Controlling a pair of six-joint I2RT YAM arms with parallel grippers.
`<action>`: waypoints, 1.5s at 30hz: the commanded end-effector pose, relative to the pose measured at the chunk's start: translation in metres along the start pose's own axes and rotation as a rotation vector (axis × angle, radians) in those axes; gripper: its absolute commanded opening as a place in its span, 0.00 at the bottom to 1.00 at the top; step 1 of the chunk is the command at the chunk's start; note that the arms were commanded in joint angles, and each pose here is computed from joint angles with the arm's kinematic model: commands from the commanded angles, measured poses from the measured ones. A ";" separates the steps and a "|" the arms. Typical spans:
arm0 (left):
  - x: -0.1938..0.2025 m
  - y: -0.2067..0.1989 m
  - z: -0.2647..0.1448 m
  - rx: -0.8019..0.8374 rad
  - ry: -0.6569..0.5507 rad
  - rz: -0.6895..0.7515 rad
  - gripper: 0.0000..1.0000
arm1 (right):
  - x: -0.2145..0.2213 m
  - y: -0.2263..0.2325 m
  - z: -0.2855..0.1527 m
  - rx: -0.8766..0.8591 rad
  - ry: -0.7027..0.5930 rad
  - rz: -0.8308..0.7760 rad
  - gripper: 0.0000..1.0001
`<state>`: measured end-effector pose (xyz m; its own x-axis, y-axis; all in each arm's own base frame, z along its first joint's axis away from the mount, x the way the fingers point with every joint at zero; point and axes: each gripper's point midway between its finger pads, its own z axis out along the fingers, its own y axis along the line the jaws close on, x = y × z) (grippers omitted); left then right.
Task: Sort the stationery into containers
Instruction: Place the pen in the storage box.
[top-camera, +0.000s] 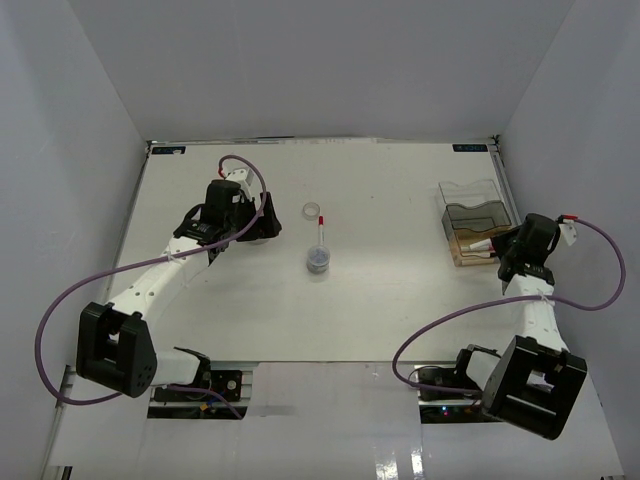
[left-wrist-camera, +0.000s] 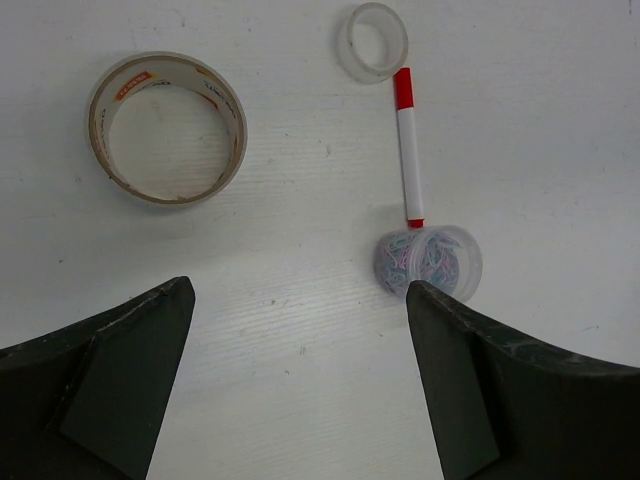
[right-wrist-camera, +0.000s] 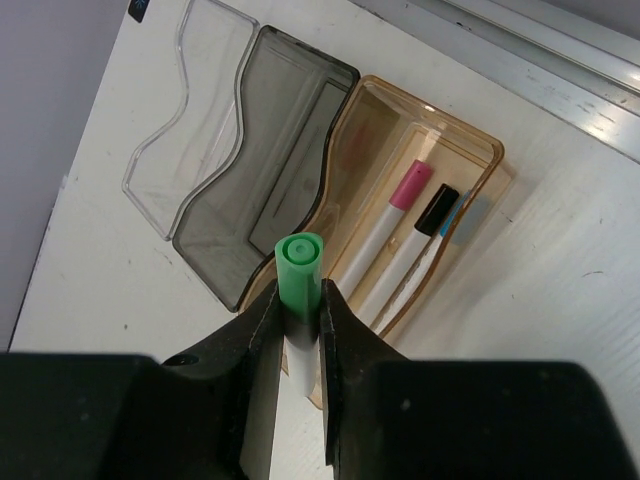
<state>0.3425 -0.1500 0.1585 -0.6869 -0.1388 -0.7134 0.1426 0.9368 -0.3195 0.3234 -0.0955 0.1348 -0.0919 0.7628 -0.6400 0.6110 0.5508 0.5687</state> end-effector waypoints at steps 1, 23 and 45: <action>-0.015 0.000 -0.011 0.000 -0.063 0.008 0.98 | -0.026 0.030 0.004 -0.089 -0.060 0.043 0.08; -0.012 0.005 -0.007 -0.017 -0.049 0.010 0.98 | 0.017 -0.009 0.030 -0.021 -0.018 0.173 0.21; -0.010 0.001 -0.007 0.008 -0.036 0.004 0.98 | -0.013 0.004 0.000 -0.074 -0.106 0.055 0.78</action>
<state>0.3445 -0.1452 0.1582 -0.6817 -0.1349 -0.7191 0.1361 0.9423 -0.3058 0.3260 -0.0932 0.1079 0.0068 0.8283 -0.5603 0.5965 0.4463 0.6670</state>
